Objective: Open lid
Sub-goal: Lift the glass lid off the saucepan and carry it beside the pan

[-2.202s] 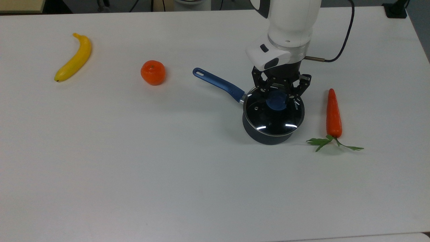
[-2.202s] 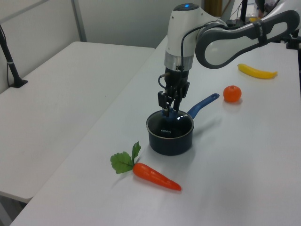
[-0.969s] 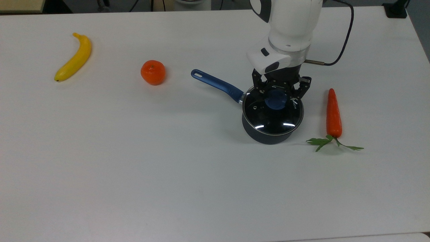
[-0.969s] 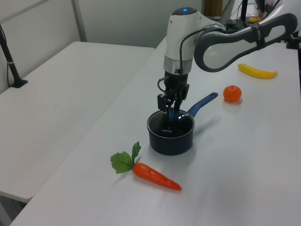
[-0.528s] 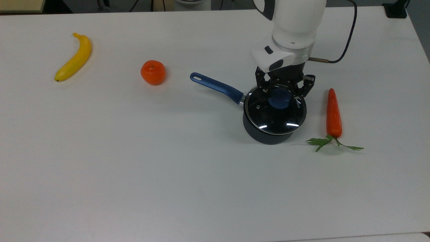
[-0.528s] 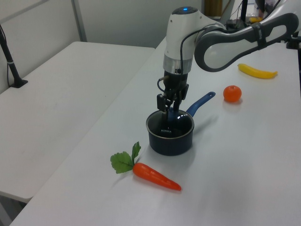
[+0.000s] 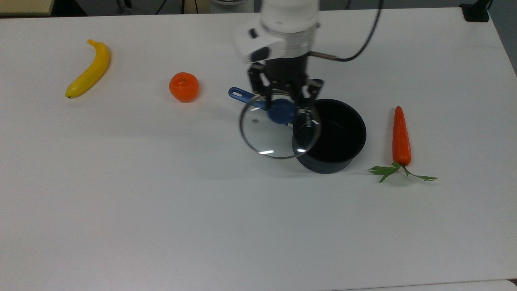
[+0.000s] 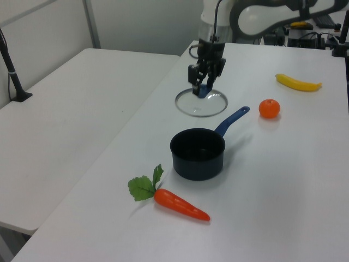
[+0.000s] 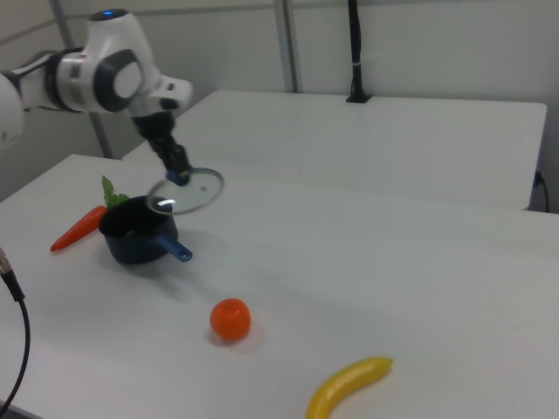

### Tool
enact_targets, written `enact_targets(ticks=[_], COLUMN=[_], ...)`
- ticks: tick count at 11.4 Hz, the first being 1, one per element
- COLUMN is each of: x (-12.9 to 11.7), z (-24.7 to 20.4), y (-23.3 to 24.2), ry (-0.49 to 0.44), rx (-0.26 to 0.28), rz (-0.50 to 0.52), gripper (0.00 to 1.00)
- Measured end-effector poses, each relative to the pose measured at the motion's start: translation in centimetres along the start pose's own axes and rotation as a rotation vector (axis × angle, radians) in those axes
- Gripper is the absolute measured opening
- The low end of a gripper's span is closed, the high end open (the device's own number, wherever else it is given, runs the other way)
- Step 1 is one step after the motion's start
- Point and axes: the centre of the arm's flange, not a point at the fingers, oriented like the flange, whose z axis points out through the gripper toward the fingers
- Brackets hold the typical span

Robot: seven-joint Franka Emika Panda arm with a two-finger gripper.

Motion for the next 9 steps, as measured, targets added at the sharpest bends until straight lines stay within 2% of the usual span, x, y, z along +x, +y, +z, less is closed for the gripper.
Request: enact_targets(ticks=[3,6,9], x=[5.3,8.8,10.4], z=[1.8,3.9,9.1], y=[10.5,20.8,24.2], ry=[-0.027,-0.046,-0.012], rx=[-0.050,-0.083,-0.095], rz=[0.041,0.084,0.115], gripper=[0.61,0.61,0.61])
